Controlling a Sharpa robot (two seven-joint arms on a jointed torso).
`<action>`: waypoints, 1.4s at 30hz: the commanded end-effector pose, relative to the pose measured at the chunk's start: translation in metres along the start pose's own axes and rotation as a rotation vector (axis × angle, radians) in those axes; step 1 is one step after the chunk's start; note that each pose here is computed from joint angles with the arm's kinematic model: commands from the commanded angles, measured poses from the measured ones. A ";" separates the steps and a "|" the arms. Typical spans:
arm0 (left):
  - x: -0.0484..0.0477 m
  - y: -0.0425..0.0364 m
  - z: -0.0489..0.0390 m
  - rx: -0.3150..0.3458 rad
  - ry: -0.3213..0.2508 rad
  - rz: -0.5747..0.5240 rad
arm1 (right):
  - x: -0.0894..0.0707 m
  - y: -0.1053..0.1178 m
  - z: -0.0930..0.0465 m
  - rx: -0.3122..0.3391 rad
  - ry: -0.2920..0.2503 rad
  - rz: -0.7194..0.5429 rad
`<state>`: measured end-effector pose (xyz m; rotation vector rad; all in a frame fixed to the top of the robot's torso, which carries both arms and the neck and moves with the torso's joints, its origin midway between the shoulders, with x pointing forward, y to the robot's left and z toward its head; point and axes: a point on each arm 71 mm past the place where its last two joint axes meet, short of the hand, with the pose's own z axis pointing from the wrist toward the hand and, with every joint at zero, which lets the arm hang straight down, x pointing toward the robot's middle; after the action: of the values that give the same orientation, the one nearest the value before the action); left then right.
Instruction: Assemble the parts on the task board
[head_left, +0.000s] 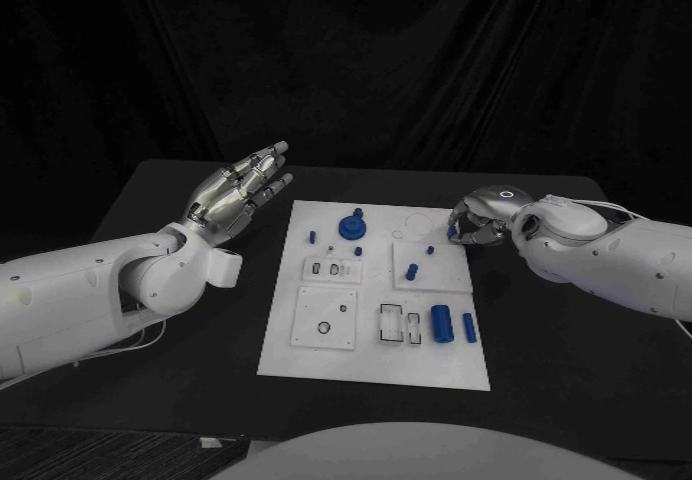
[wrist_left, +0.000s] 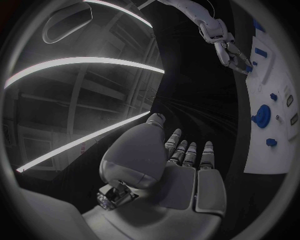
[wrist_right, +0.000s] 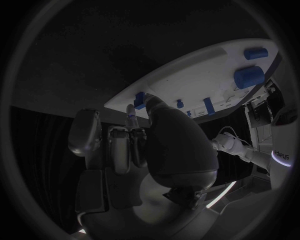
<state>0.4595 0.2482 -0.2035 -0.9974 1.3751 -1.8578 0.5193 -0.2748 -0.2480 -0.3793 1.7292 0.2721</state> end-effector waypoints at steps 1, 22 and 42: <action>0.0020 -0.0032 0.0004 0.051 0.014 -0.011 | 0.002 0.000 0.000 0.004 0.007 -0.002; 0.0019 -0.0022 0.0004 0.037 0.020 -0.016 | -0.001 0.002 -0.003 -0.003 -0.028 0.005; 0.0021 -0.0002 0.0022 0.022 0.022 -0.016 | -0.047 0.071 -0.007 -0.141 -0.147 0.061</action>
<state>0.4610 0.2471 -0.2041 -0.9951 1.3790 -1.8684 0.4932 -0.2105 -0.2041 -0.4211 1.5845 0.4765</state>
